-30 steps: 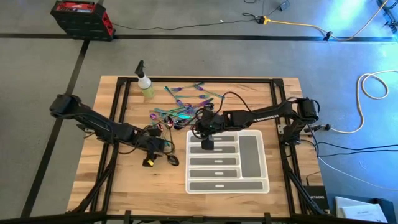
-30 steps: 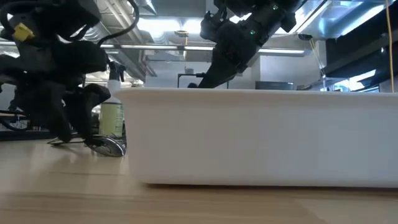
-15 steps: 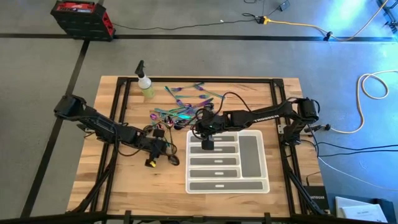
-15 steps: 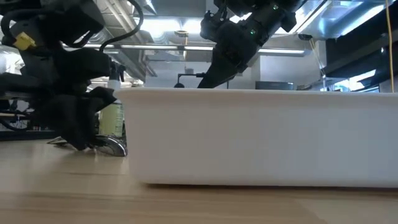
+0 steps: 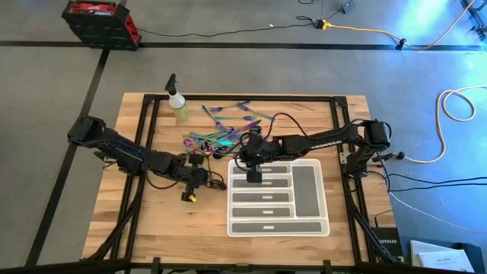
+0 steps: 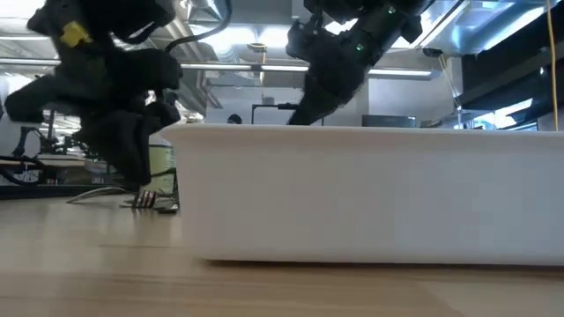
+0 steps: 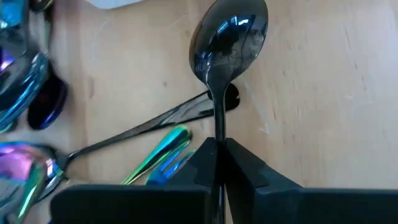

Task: Sort silverware
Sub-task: Put the black spoon into the white silverware tray

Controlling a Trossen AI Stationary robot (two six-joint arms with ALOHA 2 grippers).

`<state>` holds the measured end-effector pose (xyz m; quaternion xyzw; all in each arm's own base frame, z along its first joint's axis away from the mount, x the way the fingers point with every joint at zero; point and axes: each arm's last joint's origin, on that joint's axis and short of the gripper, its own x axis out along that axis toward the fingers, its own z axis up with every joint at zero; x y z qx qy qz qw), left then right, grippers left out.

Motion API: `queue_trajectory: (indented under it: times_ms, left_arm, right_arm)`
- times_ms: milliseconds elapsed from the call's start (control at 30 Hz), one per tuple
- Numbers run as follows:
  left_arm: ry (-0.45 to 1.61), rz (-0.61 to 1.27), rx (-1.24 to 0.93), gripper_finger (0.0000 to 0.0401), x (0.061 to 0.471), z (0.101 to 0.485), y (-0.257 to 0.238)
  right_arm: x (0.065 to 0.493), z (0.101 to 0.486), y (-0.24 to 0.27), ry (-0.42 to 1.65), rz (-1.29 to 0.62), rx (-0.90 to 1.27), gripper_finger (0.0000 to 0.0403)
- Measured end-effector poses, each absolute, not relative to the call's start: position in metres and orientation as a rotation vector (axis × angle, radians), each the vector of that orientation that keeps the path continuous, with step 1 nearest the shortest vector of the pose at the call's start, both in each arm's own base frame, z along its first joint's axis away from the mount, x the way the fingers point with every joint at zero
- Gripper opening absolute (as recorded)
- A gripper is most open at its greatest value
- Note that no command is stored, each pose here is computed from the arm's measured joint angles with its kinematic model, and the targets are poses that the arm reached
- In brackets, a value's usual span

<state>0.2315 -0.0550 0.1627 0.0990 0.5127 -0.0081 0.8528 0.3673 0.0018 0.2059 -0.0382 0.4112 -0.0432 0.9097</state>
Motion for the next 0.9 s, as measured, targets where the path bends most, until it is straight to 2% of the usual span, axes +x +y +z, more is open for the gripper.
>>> queue_trajectory:
  times_ms: [200,367,600,733,900]
  left_arm:
    - [1.104,0.021,0.136,0.0001,0.244,0.190,-0.048]
    - [1.127,0.080,0.104,0.0002,0.251,0.213,-0.033]
    - [1.207,0.138,0.128,0.0002,0.249,0.231,-0.011]
    - [1.161,0.156,0.112,0.0002,0.254,0.245,-0.002]
    - [0.951,0.163,0.037,0.0001,0.270,0.267,0.002]
  right_arm:
    - [0.355,0.214,0.000,0.897,-0.284,-0.173,0.0037]
    - [0.342,0.229,0.019,0.846,-0.373,-0.351,0.0034]
    - [0.318,0.242,0.042,0.773,-0.401,-0.418,0.0021]
    - [0.302,0.242,0.053,0.750,-0.407,-0.417,0.0021]
    - [0.277,0.238,0.056,0.707,-0.520,-0.412,0.0021]
